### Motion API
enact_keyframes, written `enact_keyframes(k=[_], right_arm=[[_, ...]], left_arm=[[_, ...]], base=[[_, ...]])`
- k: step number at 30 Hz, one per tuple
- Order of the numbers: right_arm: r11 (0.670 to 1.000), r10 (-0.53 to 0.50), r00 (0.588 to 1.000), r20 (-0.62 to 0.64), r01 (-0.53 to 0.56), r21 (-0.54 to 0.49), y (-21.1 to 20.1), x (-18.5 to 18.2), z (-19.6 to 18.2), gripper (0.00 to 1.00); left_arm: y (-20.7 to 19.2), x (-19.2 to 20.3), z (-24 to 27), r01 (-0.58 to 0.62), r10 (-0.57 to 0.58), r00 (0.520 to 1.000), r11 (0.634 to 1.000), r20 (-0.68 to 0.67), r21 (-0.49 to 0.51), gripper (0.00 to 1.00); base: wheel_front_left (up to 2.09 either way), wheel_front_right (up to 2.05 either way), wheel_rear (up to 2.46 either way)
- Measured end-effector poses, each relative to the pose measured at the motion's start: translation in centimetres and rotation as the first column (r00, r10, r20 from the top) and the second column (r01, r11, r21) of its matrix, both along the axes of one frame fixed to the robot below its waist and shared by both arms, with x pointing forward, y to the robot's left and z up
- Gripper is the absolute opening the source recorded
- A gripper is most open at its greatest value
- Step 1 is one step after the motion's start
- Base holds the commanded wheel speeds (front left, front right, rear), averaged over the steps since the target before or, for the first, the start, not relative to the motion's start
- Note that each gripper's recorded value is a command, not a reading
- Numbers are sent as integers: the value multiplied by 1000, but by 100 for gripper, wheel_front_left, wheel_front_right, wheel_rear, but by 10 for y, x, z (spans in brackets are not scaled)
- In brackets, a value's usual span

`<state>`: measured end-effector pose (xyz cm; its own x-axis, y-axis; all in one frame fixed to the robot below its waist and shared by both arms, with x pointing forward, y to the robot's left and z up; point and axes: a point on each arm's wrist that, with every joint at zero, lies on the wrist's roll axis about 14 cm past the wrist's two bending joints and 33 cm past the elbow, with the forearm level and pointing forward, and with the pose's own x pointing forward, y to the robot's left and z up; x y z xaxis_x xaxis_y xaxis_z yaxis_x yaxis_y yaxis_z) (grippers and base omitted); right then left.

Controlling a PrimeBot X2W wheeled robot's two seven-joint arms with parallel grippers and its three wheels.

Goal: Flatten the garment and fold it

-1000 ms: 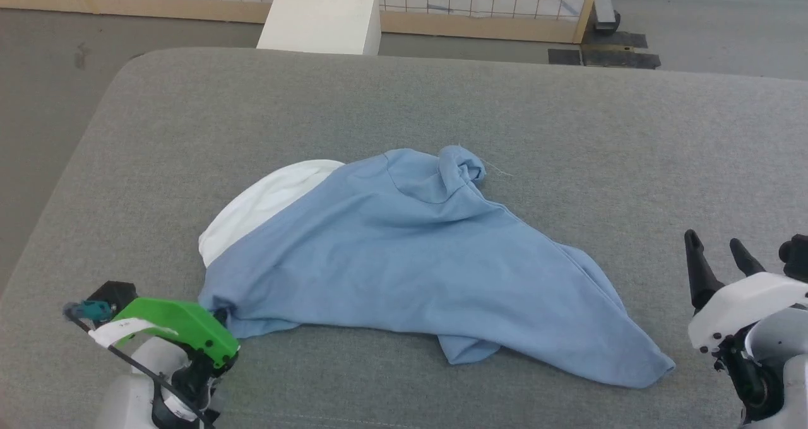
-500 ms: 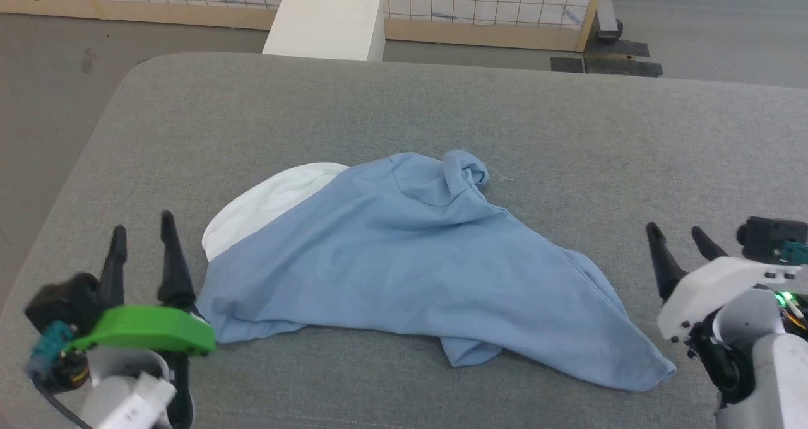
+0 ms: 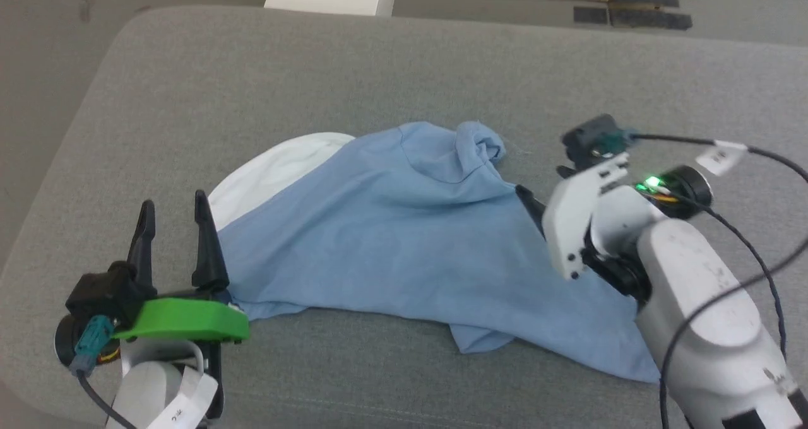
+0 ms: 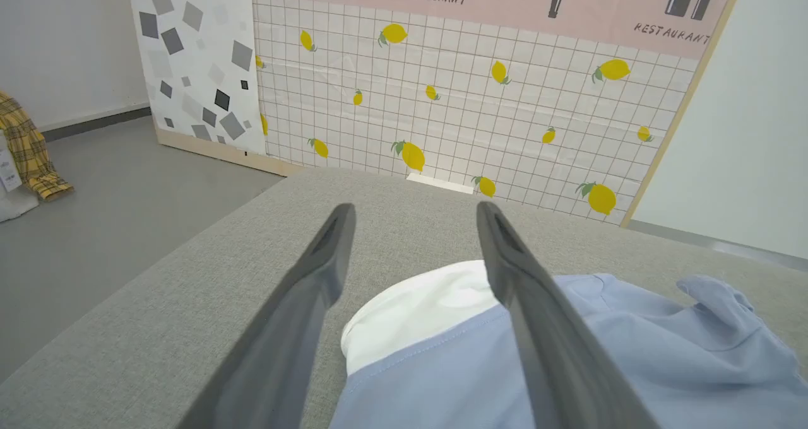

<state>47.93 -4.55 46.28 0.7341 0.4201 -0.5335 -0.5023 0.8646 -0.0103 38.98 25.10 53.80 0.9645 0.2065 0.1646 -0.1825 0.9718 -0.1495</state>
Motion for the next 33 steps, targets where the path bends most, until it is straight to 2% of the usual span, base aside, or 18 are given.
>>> enact_keyframes(k=[8, 15, 16, 17, 18, 23, 27, 30, 33], right_arm=[[982, 125, 981, -151, -144, -123, 36, 17, -41, 100], [955, 169, 946, -277, -227, -191, 45, 10, -86, 100], [955, 172, 943, -283, -230, -185, 47, 11, -87, 45], [957, 177, 943, -283, -232, -175, 50, 12, -87, 15], [960, 179, 944, -275, -230, -162, 51, 13, -85, 0], [983, 150, 963, -225, -169, -66, 51, 20, -73, 0], [997, 64, 990, -126, -57, 57, 36, 41, -40, 0], [992, -38, 999, -25, 40, 121, 6, 61, -8, 0], [972, -172, 982, 83, 155, 179, -44, 78, 28, 0]], left_arm=[[-2, 19, -7, 7, -7, 1000, 1000, -9, 3, 100], [5, 22, -25, -16, 16, 998, 1000, -58, 1, 100], [6, 22, -27, -16, 16, 998, 1000, -64, 1, 100], [7, 22, -29, -19, 19, 997, 1000, -69, 0, 100], [8, 22, -30, -21, 21, 997, 1000, -71, -1, 100], [3, 23, -29, -3, 2, 998, 1000, -66, -6, 100], [-3, 24, -22, 19, -19, 999, 1000, -49, 5, 100], [-7, 24, -15, 30, -30, 999, 1000, -28, 7, 100], [-11, 23, -9, 44, -44, 999, 999, -11, 1, 100]], base=[[0, 0, 0], [0, 0, 0], [0, 0, 0], [0, 0, 0], [0, 0, 0], [0, 0, 0], [0, 0, 0], [0, 0, 0], [0, 0, 0]])
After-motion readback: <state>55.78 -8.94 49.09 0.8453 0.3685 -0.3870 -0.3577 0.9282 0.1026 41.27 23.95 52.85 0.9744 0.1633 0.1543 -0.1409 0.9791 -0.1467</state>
